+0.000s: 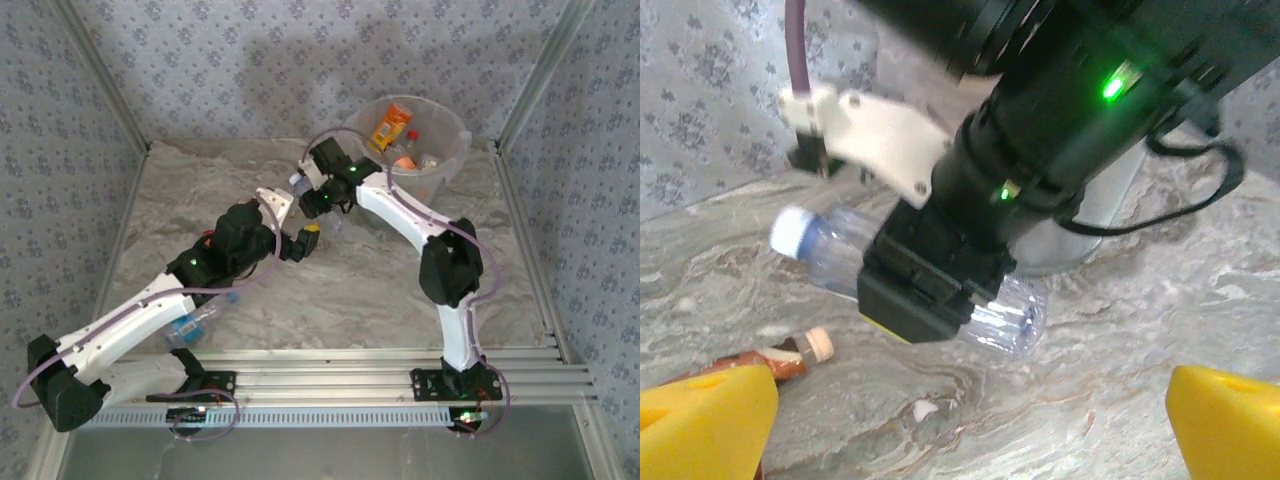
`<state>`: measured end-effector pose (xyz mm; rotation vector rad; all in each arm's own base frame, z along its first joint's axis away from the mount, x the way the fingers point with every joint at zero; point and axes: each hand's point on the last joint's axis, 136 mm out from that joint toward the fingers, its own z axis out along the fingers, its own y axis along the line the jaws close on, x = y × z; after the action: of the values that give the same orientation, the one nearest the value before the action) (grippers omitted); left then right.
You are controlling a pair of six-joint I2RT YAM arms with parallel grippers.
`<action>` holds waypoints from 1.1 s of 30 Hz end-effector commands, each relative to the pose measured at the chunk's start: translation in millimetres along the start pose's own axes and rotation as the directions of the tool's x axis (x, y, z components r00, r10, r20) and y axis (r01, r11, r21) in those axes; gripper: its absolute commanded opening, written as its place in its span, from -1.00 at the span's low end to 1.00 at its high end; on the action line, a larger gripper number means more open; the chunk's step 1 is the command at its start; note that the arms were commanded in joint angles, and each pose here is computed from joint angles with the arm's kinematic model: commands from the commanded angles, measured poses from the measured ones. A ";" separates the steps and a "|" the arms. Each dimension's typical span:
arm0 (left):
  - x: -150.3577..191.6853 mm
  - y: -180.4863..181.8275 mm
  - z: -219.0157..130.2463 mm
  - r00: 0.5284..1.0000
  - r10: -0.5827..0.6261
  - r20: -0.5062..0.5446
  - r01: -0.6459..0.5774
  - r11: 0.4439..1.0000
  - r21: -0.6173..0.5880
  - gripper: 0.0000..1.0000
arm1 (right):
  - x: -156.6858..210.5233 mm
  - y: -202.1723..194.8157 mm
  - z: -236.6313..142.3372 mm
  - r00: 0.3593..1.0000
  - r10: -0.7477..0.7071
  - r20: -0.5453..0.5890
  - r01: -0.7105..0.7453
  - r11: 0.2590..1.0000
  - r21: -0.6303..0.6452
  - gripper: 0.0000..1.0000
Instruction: Put the plastic bottles in the bin
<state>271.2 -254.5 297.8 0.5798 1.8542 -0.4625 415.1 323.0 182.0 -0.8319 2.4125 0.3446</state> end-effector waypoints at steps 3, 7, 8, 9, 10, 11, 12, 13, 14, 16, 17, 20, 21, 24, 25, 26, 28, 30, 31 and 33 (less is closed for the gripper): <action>-19.3 -11.4 -14.2 0.994 0.001 0.108 -0.009 0.998 0.069 0.99 | -44.2 6.1 -64.4 0.982 0.045 0.182 -0.041 0.999 -0.026 0.10; -27.4 -15.8 -21.5 0.988 -0.022 0.155 0.006 0.995 0.104 0.99 | -65.4 8.4 -101.2 0.958 0.060 0.281 -0.052 0.998 -0.034 0.09; -29.5 -16.0 -23.0 0.985 -0.031 0.169 0.012 0.994 0.108 0.99 | -71.0 8.3 -111.3 0.950 0.063 0.307 -0.054 0.998 -0.035 0.09; -31.9 -15.1 -24.5 0.982 -0.046 0.183 0.026 0.994 0.107 0.99 | -76.4 8.4 -120.9 0.942 0.064 0.331 -0.055 0.998 -0.036 0.09; -33.5 -13.7 -25.3 0.979 -0.061 0.193 0.041 0.994 0.103 0.99 | -80.7 8.3 -128.9 0.935 0.064 0.349 -0.055 0.998 -0.035 0.09; -35.3 -13.9 -26.0 0.976 -0.069 0.206 0.047 0.993 0.108 0.99 | -85.6 8.3 -138.1 0.928 0.063 0.368 -0.054 0.998 -0.035 0.09; -36.8 -15.3 -27.2 0.973 -0.079 0.219 0.054 0.991 0.120 0.99 | -89.9 5.9 -146.1 0.921 0.064 0.385 -0.057 0.998 -0.028 0.08; -38.1 -16.5 -28.5 0.970 -0.085 0.230 0.056 0.990 0.131 0.99 | -93.9 3.9 -154.3 0.913 0.065 0.403 -0.061 0.998 -0.022 0.08; -40.4 -18.6 -30.5 0.965 -0.093 0.244 0.057 0.987 0.149 0.99 | -97.8 0.2 -162.0 0.904 0.065 0.422 -0.067 0.998 -0.011 0.07; -44.5 -25.2 -35.3 0.958 -0.103 0.269 0.052 0.980 0.191 0.99 | -105.4 -7.8 -178.4 0.884 0.068 0.462 -0.082 0.997 0.011 0.06; -46.5 -28.0 -37.8 0.954 -0.110 0.278 0.051 0.976 0.211 0.99 | -108.9 -12.8 -185.9 0.873 0.071 0.482 -0.093 0.995 0.020 0.05; -48.3 -36.7 -41.7 0.953 -0.106 0.285 0.030 0.965 0.261 0.99 | -116.5 -32.5 -207.6 0.842 0.086 0.533 -0.137 0.989 0.058 0.05; -48.7 -39.0 -42.6 0.953 -0.105 0.285 0.025 0.962 0.272 0.99 | -118.4 -39.8 -213.2 0.833 0.089 0.546 -0.155 0.985 0.075 0.06; -49.4 -46.5 -44.9 0.954 -0.103 0.282 0.010 0.950 0.313 0.99 | -121.3 -64.8 -228.8 0.813 0.085 0.577 -0.207 0.967 0.149 0.05; -49.2 -49.7 -45.5 0.955 -0.103 0.280 0.005 0.944 0.330 0.99 | -121.3 -72.5 -233.6 0.810 0.075 0.582 -0.221 0.958 0.184 0.05; -49.4 -53.6 -46.7 0.955 -0.100 0.278 -0.003 0.937 0.350 0.99 | -121.0 -80.9 -239.1 0.810 0.054 0.584 -0.230 0.945 0.231 0.05; -50.0 -58.7 -47.8 0.957 -0.103 0.271 -0.007 0.925 0.379 0.99 | -120.2 -96.6 -247.6 0.814 0.026 0.580 -0.245 0.921 0.302 0.05; -49.9 -63.6 -48.7 0.959 -0.106 0.263 -0.010 0.914 0.406 0.99 | -117.4 -114.4 -252.8 0.821 0.020 0.571 -0.268 0.896 0.354 0.06; -49.7 -64.3 -48.2 0.960 -0.107 0.259 -0.009 0.912 0.411 0.99 | -115.6 -122.9 -254.1 0.824 0.023 0.566 -0.280 0.886 0.370 0.06; -48.9 -64.3 -47.5 0.961 -0.108 0.254 -0.006 0.912 0.410 0.99 | -109.8 -142.0 -253.6 0.833 0.037 0.552 -0.304 0.864 0.401 0.06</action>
<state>220.7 -281.8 344.1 0.6870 1.5750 -0.8671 458.5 196.1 442.6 -0.2943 1.9007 0.1577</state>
